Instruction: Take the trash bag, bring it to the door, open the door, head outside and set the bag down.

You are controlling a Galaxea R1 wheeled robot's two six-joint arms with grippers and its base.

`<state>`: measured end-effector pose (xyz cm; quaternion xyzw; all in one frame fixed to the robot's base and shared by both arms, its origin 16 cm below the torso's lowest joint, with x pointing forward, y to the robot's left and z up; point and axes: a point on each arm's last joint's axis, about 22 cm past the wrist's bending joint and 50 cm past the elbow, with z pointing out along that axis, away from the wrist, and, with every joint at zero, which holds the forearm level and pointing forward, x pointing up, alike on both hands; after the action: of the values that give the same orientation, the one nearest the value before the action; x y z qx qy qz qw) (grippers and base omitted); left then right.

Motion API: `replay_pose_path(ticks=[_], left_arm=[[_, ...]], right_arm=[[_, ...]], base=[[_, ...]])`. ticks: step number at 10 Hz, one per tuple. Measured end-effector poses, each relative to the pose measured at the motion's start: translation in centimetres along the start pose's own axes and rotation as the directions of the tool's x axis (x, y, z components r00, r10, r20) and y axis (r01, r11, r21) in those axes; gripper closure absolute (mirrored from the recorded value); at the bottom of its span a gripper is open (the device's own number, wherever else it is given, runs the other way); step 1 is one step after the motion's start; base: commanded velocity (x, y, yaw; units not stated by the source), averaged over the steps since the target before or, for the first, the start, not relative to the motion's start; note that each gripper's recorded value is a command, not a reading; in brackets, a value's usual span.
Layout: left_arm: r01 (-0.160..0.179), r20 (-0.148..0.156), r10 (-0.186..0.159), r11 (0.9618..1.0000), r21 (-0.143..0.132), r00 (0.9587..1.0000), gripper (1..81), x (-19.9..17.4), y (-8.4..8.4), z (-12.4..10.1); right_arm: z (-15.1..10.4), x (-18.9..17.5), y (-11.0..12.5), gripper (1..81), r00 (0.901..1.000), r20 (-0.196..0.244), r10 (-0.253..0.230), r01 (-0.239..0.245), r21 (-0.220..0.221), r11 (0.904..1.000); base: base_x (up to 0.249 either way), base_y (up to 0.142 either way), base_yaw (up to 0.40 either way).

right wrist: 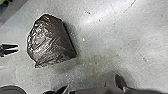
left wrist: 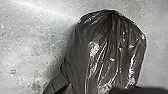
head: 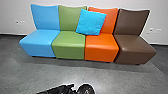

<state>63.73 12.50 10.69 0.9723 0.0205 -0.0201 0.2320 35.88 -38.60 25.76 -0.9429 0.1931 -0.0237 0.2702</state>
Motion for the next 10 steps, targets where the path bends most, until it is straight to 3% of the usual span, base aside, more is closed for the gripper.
replay_pose_path(ticks=[2,5,10], left_arm=[[-0.016,-0.016,0.015,0.9999,-0.008,0.9998,1.0,0.3,0.2,1.4],[-0.034,-0.011,0.034,0.9991,-0.026,0.9994,1.0,-1.5,0.7,4.5],[-0.082,-0.067,0.079,0.9957,-0.044,0.9946,1.0,-0.5,1.4,7.7]], right_arm=[[1.7,0.4,0.8,1.0,0.9997,-0.020,-0.014,0.014,0.011,0.9998],[4.0,0.8,2.1,1.0,0.9981,-0.050,-0.034,0.036,0.025,0.9990],[8.3,0.6,4.5,1.0,0.9936,-0.093,-0.064,0.069,0.051,0.9963]], base=[[0.000,0.000,0.000],[0.000,0.000,0.000],[0.000,0.000,0.000]])
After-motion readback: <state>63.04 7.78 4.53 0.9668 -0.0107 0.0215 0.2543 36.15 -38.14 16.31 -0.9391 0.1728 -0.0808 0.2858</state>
